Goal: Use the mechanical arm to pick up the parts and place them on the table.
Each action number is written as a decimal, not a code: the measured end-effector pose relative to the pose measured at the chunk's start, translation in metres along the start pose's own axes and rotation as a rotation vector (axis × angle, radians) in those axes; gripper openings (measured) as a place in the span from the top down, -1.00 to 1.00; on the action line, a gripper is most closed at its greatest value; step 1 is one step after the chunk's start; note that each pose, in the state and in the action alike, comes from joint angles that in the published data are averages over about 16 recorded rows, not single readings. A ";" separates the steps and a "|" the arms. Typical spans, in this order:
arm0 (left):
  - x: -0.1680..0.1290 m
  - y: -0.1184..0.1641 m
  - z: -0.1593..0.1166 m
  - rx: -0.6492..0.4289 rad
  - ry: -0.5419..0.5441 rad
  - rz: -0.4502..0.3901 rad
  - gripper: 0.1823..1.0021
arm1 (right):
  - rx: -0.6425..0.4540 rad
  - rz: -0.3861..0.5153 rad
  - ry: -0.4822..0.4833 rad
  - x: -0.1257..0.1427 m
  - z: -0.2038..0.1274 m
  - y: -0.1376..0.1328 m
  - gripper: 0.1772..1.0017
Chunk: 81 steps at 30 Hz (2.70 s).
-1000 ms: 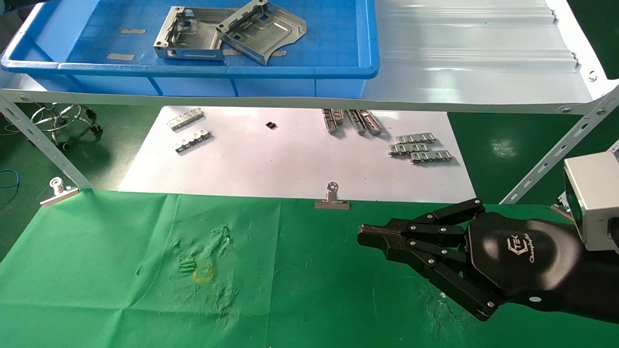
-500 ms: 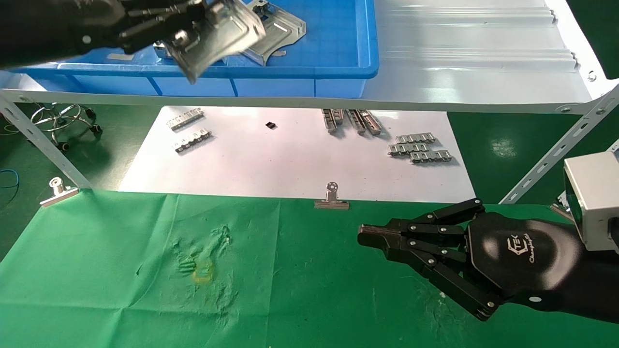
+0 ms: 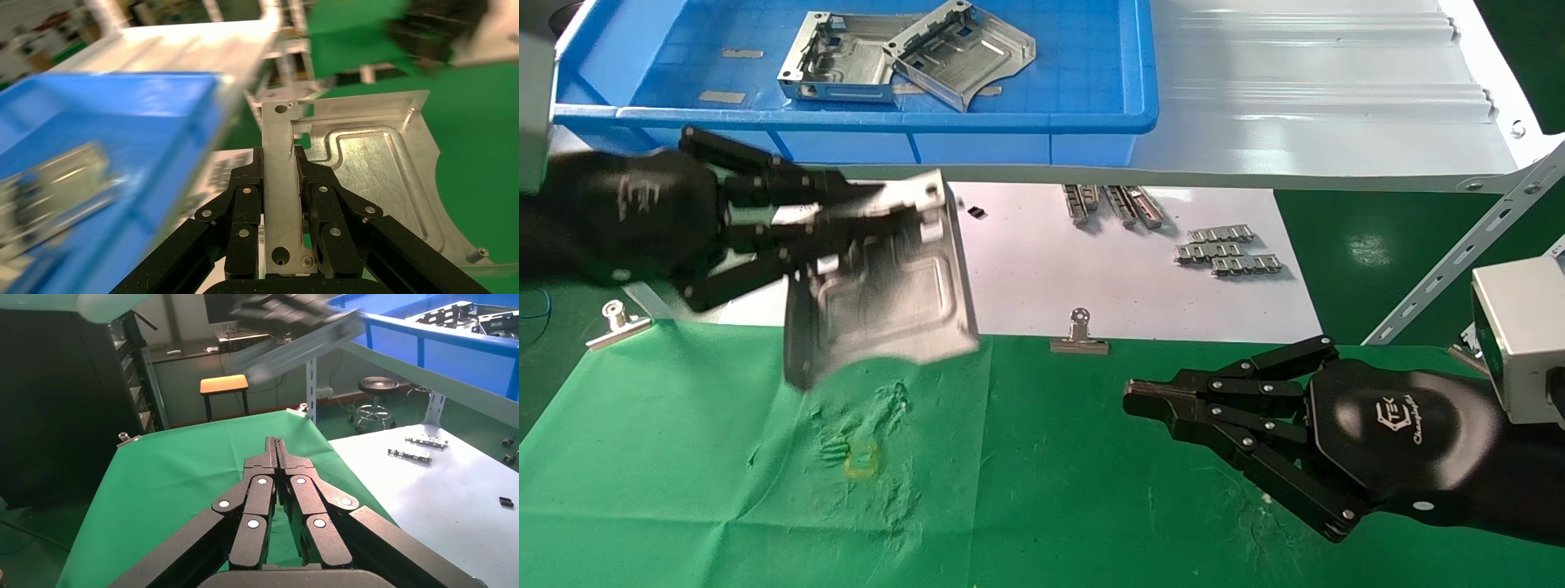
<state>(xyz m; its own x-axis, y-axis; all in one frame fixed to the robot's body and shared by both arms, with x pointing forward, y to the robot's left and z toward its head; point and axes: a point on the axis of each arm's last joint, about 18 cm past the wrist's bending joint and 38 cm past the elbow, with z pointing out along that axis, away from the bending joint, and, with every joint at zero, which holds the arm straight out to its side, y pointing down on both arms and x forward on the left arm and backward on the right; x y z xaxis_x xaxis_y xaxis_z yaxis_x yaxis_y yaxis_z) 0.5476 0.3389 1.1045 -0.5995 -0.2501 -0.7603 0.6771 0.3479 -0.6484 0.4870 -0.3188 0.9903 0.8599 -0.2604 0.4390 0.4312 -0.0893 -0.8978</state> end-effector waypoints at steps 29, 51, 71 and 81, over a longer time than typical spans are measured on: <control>0.074 0.156 0.014 -0.412 0.120 0.245 0.79 | 0.000 0.000 0.000 0.000 0.000 0.000 0.96; 0.076 0.168 0.024 -0.417 0.102 0.276 0.68 | 0.000 0.000 0.000 0.000 0.000 0.000 0.96; 0.083 0.113 0.017 -0.206 0.069 -0.061 -0.15 | 0.000 0.000 0.000 0.000 0.000 0.000 0.89; 0.092 0.094 0.020 -0.120 0.071 -0.127 -0.67 | 0.000 0.000 0.000 0.000 0.000 0.000 0.64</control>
<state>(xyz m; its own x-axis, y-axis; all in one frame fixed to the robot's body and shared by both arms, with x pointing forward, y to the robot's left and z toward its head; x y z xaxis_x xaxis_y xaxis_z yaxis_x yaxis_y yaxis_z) 0.5647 0.3303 0.9726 -0.7085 -0.2356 -0.6652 0.5410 0.4239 -0.7264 0.4870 -0.3188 0.9903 0.8599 -0.2604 0.4390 0.4312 -0.0893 -0.8978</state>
